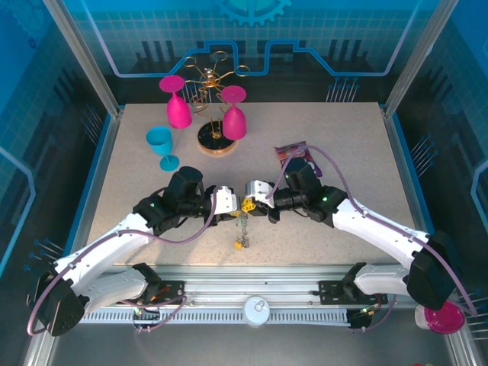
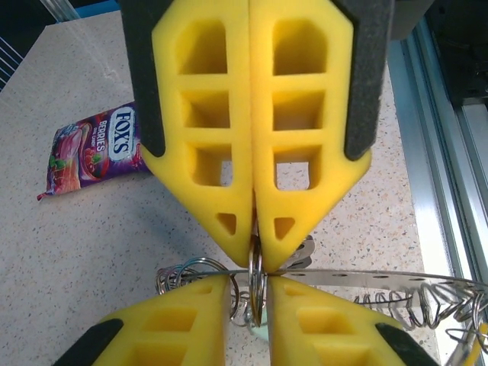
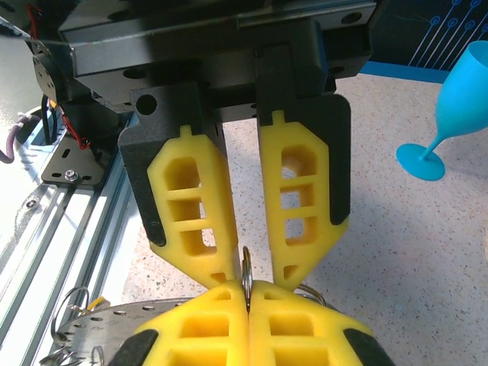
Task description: Put the keys on the keyring
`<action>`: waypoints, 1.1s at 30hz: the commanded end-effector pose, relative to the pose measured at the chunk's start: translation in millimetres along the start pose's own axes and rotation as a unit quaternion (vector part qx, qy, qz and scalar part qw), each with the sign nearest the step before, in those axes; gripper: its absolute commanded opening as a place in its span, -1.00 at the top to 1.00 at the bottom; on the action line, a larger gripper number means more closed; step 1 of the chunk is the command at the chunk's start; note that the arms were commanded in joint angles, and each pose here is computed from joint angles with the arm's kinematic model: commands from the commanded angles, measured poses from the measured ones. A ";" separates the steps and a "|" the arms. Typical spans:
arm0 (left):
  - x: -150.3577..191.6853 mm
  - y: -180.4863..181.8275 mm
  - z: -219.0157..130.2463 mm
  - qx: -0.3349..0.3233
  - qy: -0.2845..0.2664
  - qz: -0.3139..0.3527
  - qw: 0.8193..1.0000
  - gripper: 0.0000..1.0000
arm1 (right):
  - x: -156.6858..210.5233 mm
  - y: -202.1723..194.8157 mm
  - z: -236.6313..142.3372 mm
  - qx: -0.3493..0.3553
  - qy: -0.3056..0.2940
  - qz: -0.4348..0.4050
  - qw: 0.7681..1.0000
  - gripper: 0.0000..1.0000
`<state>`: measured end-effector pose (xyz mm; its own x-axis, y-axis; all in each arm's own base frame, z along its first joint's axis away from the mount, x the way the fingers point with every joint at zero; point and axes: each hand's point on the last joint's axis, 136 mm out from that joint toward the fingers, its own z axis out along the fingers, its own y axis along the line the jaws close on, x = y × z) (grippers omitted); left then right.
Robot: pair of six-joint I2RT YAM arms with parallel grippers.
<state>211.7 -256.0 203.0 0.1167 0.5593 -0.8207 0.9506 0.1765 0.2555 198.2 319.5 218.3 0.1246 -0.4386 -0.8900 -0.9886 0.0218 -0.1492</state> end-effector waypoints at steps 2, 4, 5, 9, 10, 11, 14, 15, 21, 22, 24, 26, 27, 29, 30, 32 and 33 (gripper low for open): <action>-15.7 -3.8 -3.4 0.009 -0.031 0.010 0.999 0.76 | -17.8 3.2 0.6 -0.013 -0.014 -0.021 1.000 1.00; -18.2 -4.5 -3.9 0.011 -0.035 0.010 0.999 0.93 | -17.8 3.5 1.9 -0.014 -0.011 -0.022 1.000 1.00; -19.0 -4.6 -4.0 0.012 -0.037 0.010 0.999 1.00 | -17.7 3.4 2.0 -0.013 -0.010 -0.020 1.000 1.00; -17.5 -2.2 -3.3 0.001 -0.038 0.011 0.999 1.00 | -26.6 -12.5 -10.6 0.030 -0.043 0.011 0.999 0.43; -16.7 -1.1 -3.2 -0.004 -0.039 0.012 0.999 1.00 | -21.6 -12.5 -15.6 0.036 -0.050 0.026 0.998 0.30; -16.9 -1.0 -3.3 -0.007 -0.042 0.012 0.999 1.00 | -19.6 -13.8 -21.2 0.044 -0.056 0.039 0.997 0.21; -18.3 0.9 -3.9 -0.017 -0.051 0.010 0.999 1.00 | -8.7 -10.9 -28.2 0.055 -0.051 0.065 0.995 0.14; -18.7 1.1 -3.9 -0.018 -0.054 0.010 0.998 1.00 | -5.9 -9.4 -28.2 0.054 -0.049 0.074 0.995 0.15; -16.3 0.2 -1.9 -0.020 -0.055 0.004 0.998 1.00 | 2.5 -8.8 -22.8 0.061 -0.046 0.111 0.991 0.14; -15.9 -0.5 -1.8 -0.020 -0.056 0.004 0.998 1.00 | 0.7 -8.9 -21.4 0.057 -0.047 0.111 0.991 0.17; -14.7 -1.3 -1.2 -0.020 -0.057 0.005 0.998 1.00 | 0.0 -8.7 -18.1 0.048 -0.046 0.113 0.991 0.26; -13.9 -1.2 -1.1 -0.023 -0.058 0.005 0.998 1.00 | 1.4 -8.9 -14.8 0.043 -0.043 0.116 0.991 0.35; -13.6 -1.3 -0.8 -0.023 -0.058 0.005 0.998 1.00 | 1.1 -8.7 -14.2 0.041 -0.044 0.116 0.991 0.40; -13.8 -0.4 -0.8 -0.025 -0.058 0.006 0.998 1.00 | -0.6 -7.5 -13.8 0.036 -0.048 0.113 0.992 0.52; -13.7 -0.5 -0.6 -0.024 -0.058 0.006 0.998 1.00 | -0.7 -7.0 -13.6 0.034 -0.049 0.112 0.992 0.58; -14.1 -0.2 -0.5 -0.025 -0.059 0.006 0.998 1.00 | -1.6 -6.6 -13.9 0.032 -0.050 0.111 0.992 0.76; -14.0 0.4 -0.5 -0.026 -0.059 0.006 0.998 1.00 | -1.5 -6.1 -13.7 0.031 -0.050 0.111 0.992 0.83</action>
<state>211.8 -259.1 201.1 0.1285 0.5080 -0.8517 0.9398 0.2117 0.2681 205.6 302.5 213.7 -0.1158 -0.3532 -0.9283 -0.9796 0.1951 0.0479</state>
